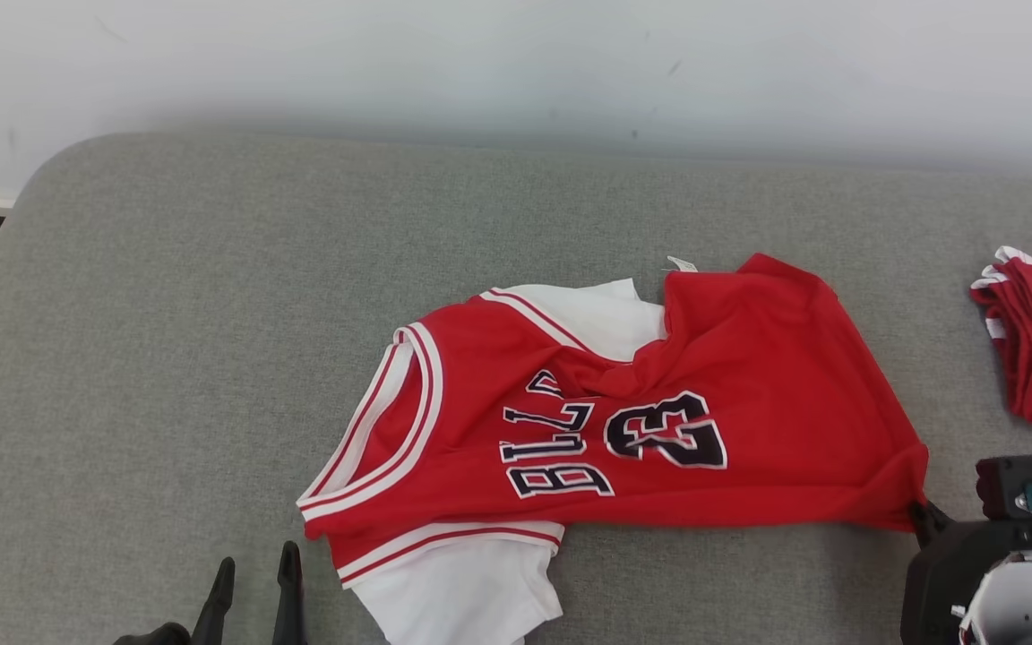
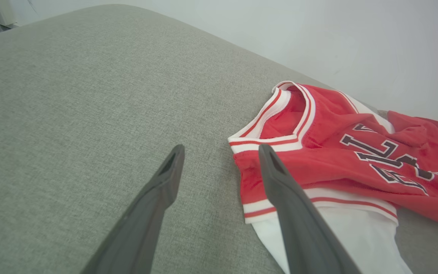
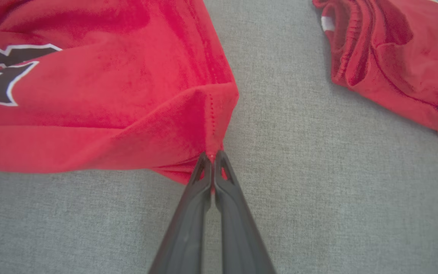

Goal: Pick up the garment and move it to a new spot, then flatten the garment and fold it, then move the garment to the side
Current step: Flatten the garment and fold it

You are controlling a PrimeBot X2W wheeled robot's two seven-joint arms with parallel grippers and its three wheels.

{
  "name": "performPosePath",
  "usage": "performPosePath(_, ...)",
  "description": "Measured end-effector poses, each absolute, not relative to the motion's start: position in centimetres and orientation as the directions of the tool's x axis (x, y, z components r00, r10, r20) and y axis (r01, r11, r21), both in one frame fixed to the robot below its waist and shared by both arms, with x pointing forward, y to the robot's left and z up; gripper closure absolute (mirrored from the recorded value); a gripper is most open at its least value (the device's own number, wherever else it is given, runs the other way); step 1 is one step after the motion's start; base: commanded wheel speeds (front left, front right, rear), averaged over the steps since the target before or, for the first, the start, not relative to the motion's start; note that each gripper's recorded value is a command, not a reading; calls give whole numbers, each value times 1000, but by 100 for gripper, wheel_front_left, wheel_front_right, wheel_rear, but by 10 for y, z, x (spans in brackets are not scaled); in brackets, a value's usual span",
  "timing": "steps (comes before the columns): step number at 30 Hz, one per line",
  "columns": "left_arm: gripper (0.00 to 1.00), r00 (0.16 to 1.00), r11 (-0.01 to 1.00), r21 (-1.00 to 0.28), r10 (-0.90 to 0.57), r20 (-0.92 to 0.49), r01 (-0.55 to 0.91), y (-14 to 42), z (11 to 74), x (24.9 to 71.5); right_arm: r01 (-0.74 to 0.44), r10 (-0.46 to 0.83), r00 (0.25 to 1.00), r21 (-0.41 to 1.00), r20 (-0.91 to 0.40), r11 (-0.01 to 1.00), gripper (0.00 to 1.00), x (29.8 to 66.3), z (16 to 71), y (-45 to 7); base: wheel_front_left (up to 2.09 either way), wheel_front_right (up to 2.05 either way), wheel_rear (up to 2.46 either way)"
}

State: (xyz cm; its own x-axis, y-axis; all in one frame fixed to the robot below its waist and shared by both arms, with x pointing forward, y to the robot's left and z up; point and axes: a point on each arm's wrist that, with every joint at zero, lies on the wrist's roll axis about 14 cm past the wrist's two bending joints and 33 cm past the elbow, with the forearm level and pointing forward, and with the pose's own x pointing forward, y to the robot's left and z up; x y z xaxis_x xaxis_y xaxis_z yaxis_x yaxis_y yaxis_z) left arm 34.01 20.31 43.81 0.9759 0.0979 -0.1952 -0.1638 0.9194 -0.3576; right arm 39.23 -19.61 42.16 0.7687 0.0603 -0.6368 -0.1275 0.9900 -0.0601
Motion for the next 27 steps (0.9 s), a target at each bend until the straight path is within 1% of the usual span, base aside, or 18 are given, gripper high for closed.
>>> performPosePath(1,0,975,919,-360,94,-201,-163,203,437,340,-118,55,767,-57,-640,991,100,389,421,-198,0,0,0)
performPosePath(2,0,974,918,-364,88,-207,-160,202,437,339,-112,51,765,-55,-642,992,15,386,420,-198,0,0,0)
performPosePath(3,0,973,917,-365,84,-214,-160,201,436,339,-99,44,760,-49,-648,994,0,383,418,-199,0,0,0)
performPosePath(7,0,959,904,-399,39,-279,-152,192,424,329,-63,37,767,-18,-641,998,0,378,421,-199,0,0,0)
performPosePath(13,0,907,866,-487,-112,-406,-111,159,399,305,12,-9,799,1,-601,1000,0,371,435,-213,0,0,0)
performPosePath(18,0,860,835,-546,-230,-456,-66,129,390,292,43,-33,803,3,-595,999,0,363,439,-222,0,0,0)
performPosePath(21,0,828,837,-545,-270,-491,-50,118,383,287,48,-25,800,22,-600,999,0,360,437,-222,0,0,0)
performPosePath(27,0,777,867,-496,-284,-561,-41,112,367,282,52,-19,795,37,-606,998,0,358,433,-221,0,0,0)
